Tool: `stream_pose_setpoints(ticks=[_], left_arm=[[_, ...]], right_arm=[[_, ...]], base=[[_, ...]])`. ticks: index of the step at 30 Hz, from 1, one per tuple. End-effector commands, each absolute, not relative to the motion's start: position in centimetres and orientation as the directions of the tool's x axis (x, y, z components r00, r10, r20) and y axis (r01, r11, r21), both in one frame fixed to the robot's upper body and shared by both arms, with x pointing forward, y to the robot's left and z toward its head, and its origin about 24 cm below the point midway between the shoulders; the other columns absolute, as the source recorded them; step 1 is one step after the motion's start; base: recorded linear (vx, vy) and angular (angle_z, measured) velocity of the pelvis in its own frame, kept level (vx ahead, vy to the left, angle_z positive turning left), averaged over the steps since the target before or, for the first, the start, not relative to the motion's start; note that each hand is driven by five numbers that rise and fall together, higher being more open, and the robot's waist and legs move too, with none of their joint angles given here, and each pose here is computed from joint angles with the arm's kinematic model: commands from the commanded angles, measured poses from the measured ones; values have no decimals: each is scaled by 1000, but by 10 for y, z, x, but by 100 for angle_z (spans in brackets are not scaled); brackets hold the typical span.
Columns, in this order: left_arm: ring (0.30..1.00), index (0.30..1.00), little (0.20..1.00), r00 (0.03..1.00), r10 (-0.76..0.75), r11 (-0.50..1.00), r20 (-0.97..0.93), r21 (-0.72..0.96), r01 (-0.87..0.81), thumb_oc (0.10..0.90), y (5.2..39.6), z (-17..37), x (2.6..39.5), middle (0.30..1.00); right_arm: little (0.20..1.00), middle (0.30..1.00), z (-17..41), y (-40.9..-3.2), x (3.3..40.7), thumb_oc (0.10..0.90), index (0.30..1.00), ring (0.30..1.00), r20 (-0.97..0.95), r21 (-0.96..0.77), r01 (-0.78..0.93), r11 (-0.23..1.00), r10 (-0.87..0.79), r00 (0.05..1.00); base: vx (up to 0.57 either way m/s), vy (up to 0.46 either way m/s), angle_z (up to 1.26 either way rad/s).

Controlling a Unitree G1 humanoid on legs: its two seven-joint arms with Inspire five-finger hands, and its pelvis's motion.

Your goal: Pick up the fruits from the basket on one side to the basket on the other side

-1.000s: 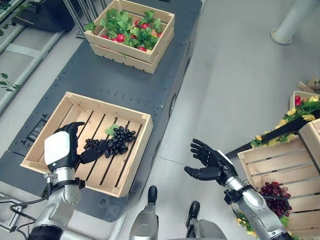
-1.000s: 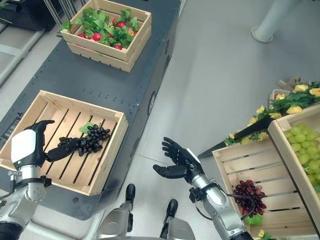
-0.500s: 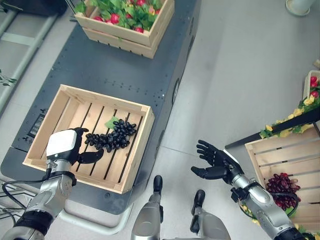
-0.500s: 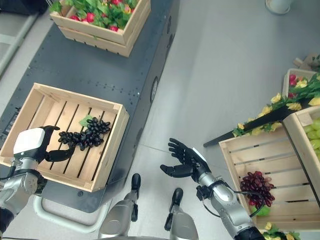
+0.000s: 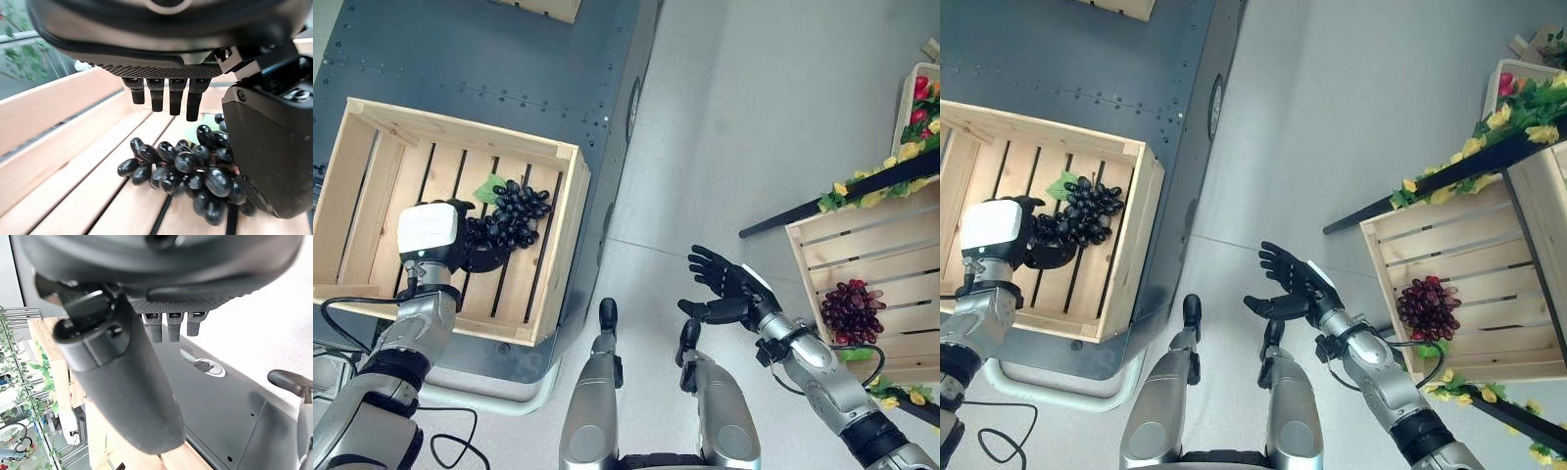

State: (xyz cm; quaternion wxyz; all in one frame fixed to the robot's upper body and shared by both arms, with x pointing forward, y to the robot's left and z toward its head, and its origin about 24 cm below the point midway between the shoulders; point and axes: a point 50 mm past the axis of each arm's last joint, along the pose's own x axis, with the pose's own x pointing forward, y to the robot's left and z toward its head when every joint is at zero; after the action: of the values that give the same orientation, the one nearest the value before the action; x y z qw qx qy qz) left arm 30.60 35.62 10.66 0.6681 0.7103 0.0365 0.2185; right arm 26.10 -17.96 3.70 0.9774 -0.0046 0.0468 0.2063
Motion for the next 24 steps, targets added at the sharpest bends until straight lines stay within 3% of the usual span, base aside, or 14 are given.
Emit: stream_pose_setpoints(ticks=[1, 15, 24], left_arm=[[900, 900, 900, 795, 408, -225, 449, 893, -389, 800, 381, 155, 306, 900], [900, 900, 900, 820, 494, -272, 289, 947, -170, 800, 382, 154, 316, 900], [900, 900, 900, 781, 489, -352, 389, 907, -231, 800, 375, 170, 324, 900]], right_arm=[[900, 900, 73, -170, 263, 800, 900, 900, 120, 20, -431, 902, 425, 897], [900, 900, 81, -168, 268, 800, 900, 900, 128, 1, -416, 909, 412, 902], [900, 900, 88, -170, 274, 800, 900, 900, 146, -7, -395, 919, 392, 908]], base=[[-52, 18, -4], [-9, 9, 1], [-6, 15, 3]])
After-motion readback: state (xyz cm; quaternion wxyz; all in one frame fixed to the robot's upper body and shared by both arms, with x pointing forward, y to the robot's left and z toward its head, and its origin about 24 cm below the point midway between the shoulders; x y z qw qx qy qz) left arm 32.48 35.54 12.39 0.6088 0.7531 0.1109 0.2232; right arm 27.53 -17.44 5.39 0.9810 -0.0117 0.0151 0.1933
